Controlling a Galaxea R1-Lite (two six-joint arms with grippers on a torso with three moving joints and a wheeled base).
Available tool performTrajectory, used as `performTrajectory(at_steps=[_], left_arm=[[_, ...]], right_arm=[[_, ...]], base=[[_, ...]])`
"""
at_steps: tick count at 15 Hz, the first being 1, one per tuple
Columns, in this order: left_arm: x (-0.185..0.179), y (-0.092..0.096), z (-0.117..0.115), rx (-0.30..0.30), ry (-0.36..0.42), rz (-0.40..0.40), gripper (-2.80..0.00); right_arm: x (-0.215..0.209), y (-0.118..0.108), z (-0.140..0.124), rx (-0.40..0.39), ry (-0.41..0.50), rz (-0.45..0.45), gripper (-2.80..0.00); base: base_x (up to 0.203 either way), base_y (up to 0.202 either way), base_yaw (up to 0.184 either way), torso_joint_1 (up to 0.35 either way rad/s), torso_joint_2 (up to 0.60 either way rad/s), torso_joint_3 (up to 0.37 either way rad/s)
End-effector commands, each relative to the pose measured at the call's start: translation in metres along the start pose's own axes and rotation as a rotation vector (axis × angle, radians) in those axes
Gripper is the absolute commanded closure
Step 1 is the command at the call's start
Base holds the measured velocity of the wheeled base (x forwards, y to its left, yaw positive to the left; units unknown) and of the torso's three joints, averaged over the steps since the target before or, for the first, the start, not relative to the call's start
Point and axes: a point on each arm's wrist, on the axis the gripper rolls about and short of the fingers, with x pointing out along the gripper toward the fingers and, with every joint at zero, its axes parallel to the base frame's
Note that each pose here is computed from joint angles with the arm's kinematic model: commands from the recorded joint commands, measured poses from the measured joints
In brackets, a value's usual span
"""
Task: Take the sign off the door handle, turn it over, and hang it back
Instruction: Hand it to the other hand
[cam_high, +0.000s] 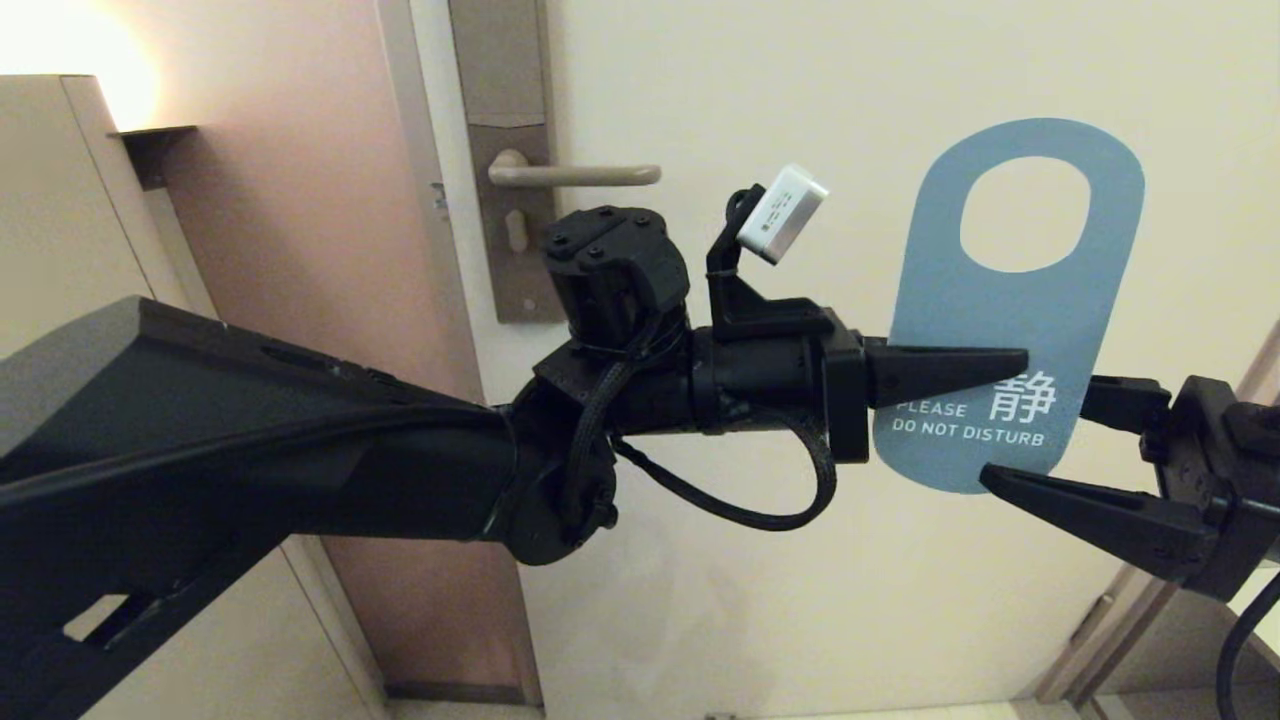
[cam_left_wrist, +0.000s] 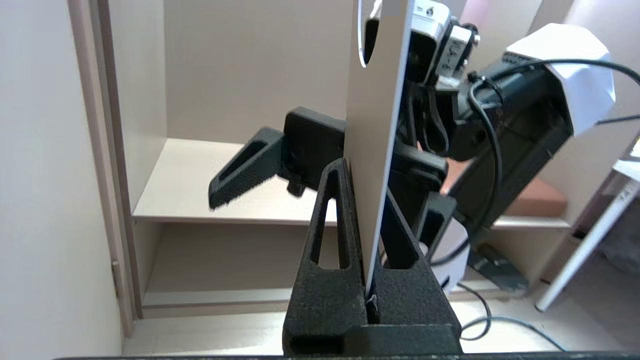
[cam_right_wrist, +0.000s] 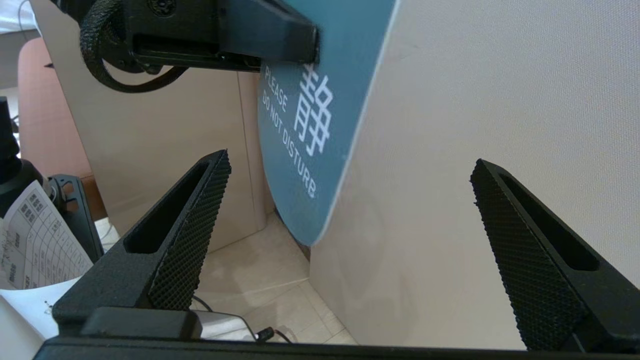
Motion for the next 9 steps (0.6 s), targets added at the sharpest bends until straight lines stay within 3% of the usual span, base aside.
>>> performTrajectory(at_steps=[1,9], left_arm=[[0.0030,-0.0004,-0.0013,0.000,-0.006,-0.004,0.00],[0.0078,-0.0023,-0.0025,0.001,-0.012,-0.006,0.00]], right_arm=[[-0.0005,0.0006,0.0006,-0.005,-0.005,0.005,-2.80],[-0.0021,0.0021,-0.0012,-0.003,-0.002,0.005,-2.80]], base=[[0.000,0.000,0.000,0.000,0.00,0.000],[0.000,0.000,0.000,0.000,0.00,0.000]])
